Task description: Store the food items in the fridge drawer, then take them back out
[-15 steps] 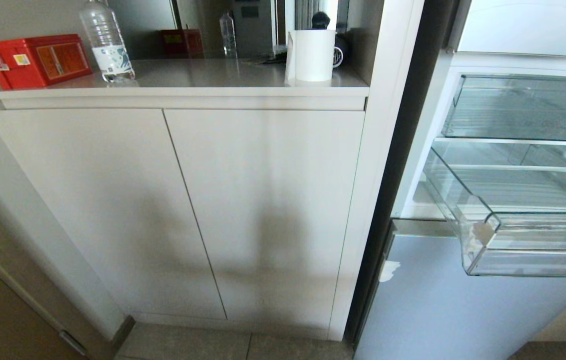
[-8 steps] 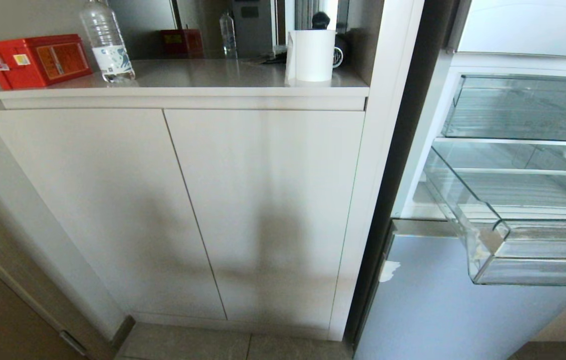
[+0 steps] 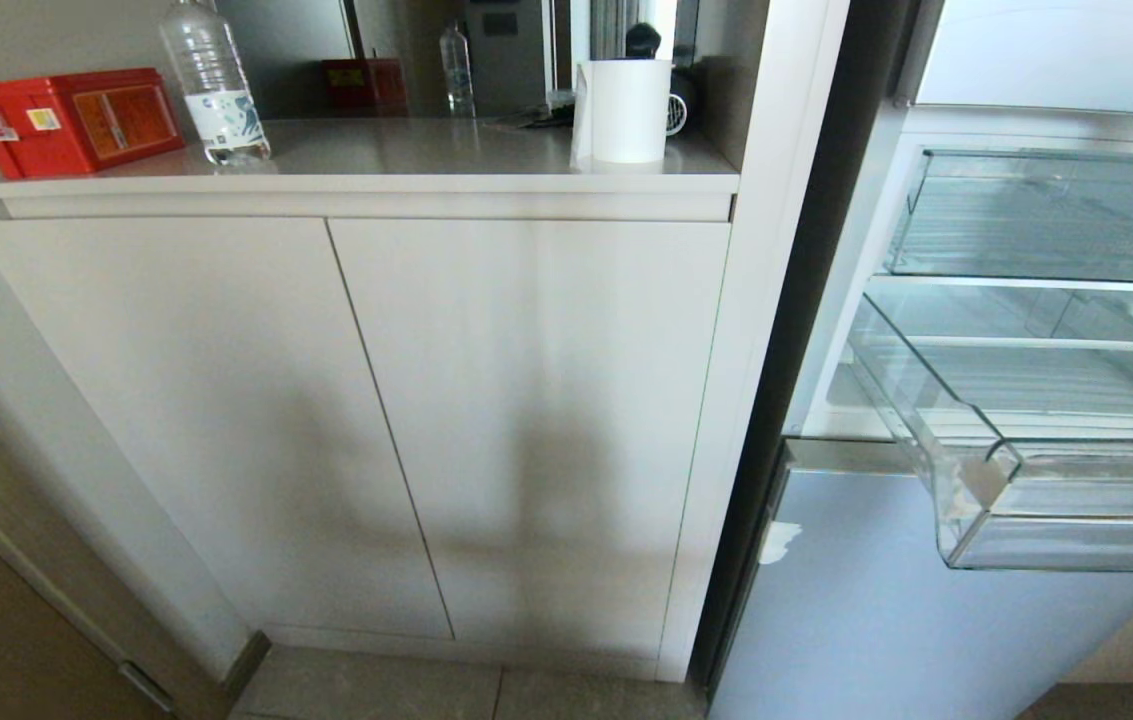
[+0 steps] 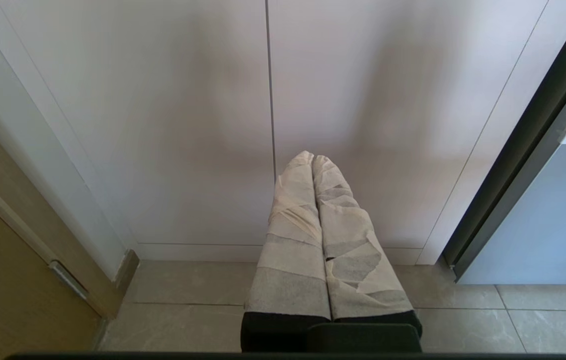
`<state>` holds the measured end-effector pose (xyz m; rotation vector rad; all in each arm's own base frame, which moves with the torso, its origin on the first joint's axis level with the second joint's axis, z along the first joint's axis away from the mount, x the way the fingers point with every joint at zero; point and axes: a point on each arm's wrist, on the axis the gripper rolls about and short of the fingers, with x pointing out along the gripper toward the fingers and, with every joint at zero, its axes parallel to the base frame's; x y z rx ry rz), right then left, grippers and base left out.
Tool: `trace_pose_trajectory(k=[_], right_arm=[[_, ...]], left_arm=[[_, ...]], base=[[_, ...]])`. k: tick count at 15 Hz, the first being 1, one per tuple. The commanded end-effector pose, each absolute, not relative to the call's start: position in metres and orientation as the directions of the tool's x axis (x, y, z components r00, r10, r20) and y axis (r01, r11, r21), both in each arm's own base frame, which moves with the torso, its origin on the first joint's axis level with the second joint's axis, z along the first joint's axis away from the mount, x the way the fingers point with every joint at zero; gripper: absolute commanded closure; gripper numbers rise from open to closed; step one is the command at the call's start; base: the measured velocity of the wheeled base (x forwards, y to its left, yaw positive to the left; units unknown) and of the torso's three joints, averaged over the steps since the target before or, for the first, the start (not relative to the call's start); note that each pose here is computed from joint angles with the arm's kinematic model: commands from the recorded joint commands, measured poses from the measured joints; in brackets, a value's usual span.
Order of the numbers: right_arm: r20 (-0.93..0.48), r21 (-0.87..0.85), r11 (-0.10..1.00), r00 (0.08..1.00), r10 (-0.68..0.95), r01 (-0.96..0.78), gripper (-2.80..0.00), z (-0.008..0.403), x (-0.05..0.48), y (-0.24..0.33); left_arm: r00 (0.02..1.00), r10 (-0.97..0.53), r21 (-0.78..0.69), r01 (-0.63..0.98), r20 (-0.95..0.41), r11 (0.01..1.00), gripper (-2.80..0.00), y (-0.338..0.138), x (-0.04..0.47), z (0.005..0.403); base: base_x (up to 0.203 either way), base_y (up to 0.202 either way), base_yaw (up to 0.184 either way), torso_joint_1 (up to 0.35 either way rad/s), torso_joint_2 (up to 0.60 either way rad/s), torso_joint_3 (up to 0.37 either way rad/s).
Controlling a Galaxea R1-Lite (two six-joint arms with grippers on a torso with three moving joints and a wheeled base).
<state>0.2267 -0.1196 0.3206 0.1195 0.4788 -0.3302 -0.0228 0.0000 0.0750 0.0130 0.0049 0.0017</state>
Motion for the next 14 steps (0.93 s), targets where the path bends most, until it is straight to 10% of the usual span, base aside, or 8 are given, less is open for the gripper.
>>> trace_pose_trajectory(k=[1,14], right_arm=[[-0.348,0.018,0.945,0.888,-0.301,0.327,-2.8,0.349,0.17,-0.089],[-0.175,0.058,0.995,0.982,-0.076,0.087,-2.8,0.235,0.042,-0.013]], left_arm=[[1.0,0.003,0.012,-0.003,-0.006,1.0,0.0,0.0,-0.023,0.075],[1.0,0.002,0.014,-0.002,-0.006,1.0,0.0,0.0,-0.023,0.075]], base=[[0.0,0.0,0.0,0.0,0.0,0.0],[0.0,0.0,0.0,0.0,0.0,0.0]])
